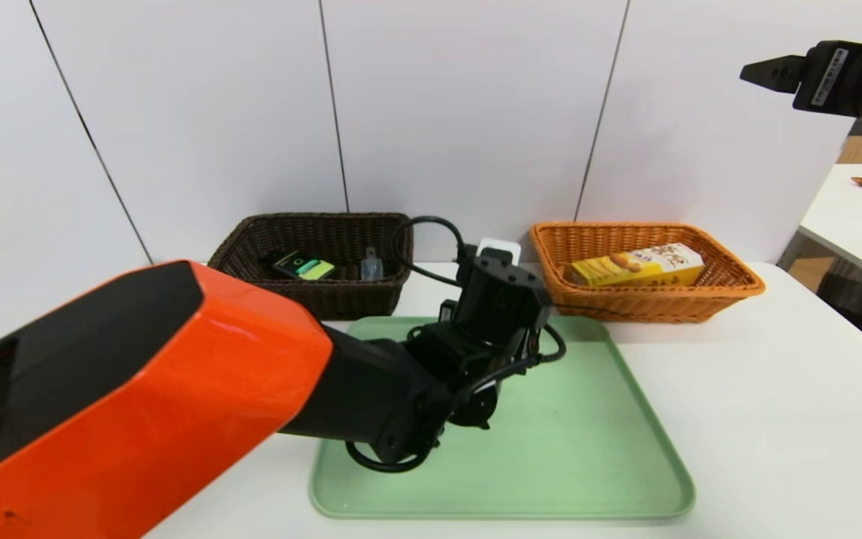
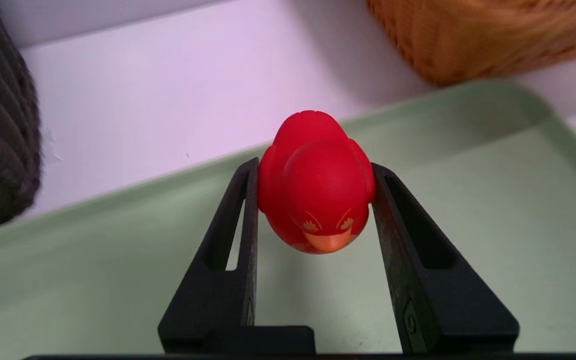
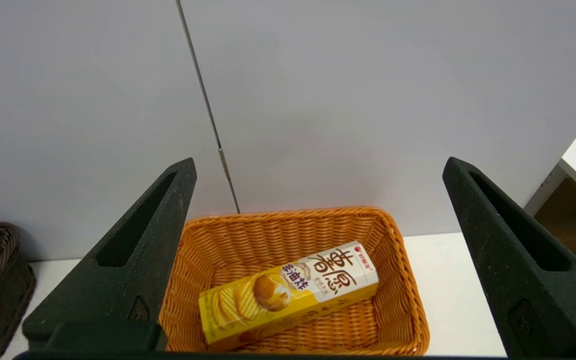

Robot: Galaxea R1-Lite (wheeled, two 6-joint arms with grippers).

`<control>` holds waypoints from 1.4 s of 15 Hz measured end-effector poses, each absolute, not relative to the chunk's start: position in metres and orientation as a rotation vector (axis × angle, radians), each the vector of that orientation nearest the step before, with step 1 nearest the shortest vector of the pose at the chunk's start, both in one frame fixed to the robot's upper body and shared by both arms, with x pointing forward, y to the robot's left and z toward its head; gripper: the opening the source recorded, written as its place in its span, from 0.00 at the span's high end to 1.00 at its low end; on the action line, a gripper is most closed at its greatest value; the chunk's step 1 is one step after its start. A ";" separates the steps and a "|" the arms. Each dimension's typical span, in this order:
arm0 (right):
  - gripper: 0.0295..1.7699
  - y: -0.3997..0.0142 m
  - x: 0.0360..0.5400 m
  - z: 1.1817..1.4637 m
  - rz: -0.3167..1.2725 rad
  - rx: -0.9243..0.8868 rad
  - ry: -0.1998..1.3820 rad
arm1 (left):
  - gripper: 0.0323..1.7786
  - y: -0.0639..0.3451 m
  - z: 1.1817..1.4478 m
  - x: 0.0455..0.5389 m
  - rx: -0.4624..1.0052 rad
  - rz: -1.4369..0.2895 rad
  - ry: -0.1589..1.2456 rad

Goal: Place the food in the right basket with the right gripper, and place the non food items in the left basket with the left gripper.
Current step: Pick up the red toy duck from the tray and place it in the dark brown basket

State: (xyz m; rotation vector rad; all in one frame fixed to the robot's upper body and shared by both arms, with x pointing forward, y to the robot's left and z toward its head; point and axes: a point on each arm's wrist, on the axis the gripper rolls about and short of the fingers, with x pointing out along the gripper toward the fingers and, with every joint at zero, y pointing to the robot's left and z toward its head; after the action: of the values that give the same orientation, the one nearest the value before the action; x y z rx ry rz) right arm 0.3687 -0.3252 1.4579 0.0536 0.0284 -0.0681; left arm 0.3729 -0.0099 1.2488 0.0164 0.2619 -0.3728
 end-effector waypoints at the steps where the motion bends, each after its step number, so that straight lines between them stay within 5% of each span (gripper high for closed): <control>1: 0.04 -0.325 0.368 1.456 -0.067 0.053 0.036 | 0.60 -0.007 1.268 0.373 0.009 -0.369 0.252; 5: 0.04 -0.325 0.364 1.448 -0.068 0.049 0.065 | 0.61 0.033 1.345 0.391 0.036 -0.282 0.235; 9: 0.04 -0.325 0.364 1.445 -0.061 0.049 0.076 | 0.61 0.099 1.376 0.438 0.095 -0.132 0.196; 21: 0.04 -0.326 0.370 1.441 -0.066 0.050 0.093 | 0.62 0.143 1.302 0.511 0.056 0.011 0.350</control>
State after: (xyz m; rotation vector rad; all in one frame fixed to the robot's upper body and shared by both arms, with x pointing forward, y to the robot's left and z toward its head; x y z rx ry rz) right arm 0.3696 -0.3255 1.4405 0.0496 0.0932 -0.0656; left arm 0.5112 0.1434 1.3022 0.0559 0.3497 0.0112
